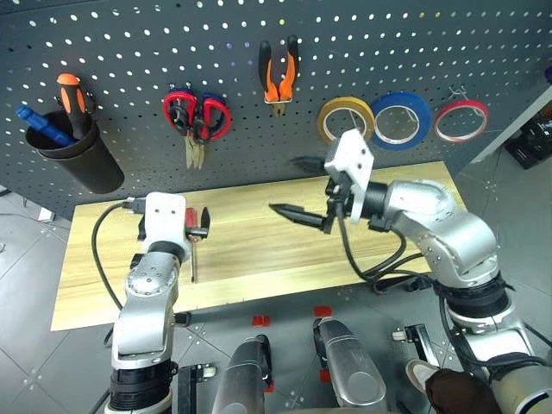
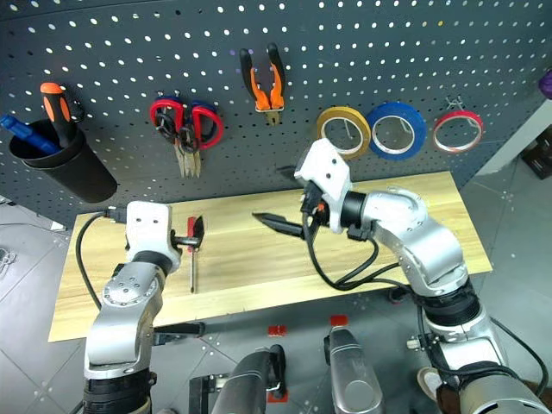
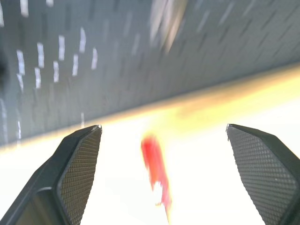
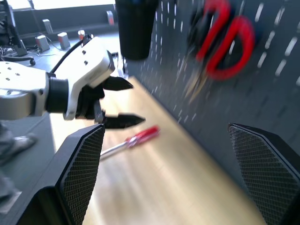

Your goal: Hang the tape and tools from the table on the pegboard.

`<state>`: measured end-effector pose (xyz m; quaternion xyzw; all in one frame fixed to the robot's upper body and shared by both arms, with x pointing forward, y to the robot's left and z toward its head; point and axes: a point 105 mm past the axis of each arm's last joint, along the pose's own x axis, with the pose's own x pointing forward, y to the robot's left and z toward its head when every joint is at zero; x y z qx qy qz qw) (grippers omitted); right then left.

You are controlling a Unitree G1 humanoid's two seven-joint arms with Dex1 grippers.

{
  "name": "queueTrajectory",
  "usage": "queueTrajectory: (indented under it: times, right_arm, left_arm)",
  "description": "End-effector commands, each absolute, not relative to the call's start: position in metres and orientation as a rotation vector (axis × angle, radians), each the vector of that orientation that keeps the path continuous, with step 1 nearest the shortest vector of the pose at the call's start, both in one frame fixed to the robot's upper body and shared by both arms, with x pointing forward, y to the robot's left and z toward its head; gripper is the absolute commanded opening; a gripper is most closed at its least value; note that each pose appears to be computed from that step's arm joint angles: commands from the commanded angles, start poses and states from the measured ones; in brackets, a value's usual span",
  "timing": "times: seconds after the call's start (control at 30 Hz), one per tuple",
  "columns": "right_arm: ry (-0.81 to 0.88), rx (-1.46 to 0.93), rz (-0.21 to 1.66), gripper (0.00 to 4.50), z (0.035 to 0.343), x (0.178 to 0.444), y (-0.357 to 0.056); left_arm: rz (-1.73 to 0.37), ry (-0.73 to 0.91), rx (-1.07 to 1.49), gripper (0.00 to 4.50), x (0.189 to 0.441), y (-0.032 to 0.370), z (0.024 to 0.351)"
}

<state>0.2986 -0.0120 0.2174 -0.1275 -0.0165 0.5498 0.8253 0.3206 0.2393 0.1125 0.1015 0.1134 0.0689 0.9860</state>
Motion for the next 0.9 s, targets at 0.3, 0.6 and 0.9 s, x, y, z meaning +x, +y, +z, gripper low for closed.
queueTrajectory:
  times: [0.3,0.6,0.9]
  right_arm:
    - [0.141,-0.236,1.193,4.5,0.214,0.287,0.026]
    - [0.134,-0.261,1.19,4.5,0.224,0.294,0.029]
    - [0.054,-0.339,1.357,4.5,0.228,0.274,0.031]
  left_arm:
    - [0.119,0.481,0.034,4.45,0.354,0.279,0.069]
    - [0.099,0.588,-0.043,4.45,0.376,0.281,0.046]
    - [0.085,0.599,-0.04,1.91,0.374,0.284,0.047]
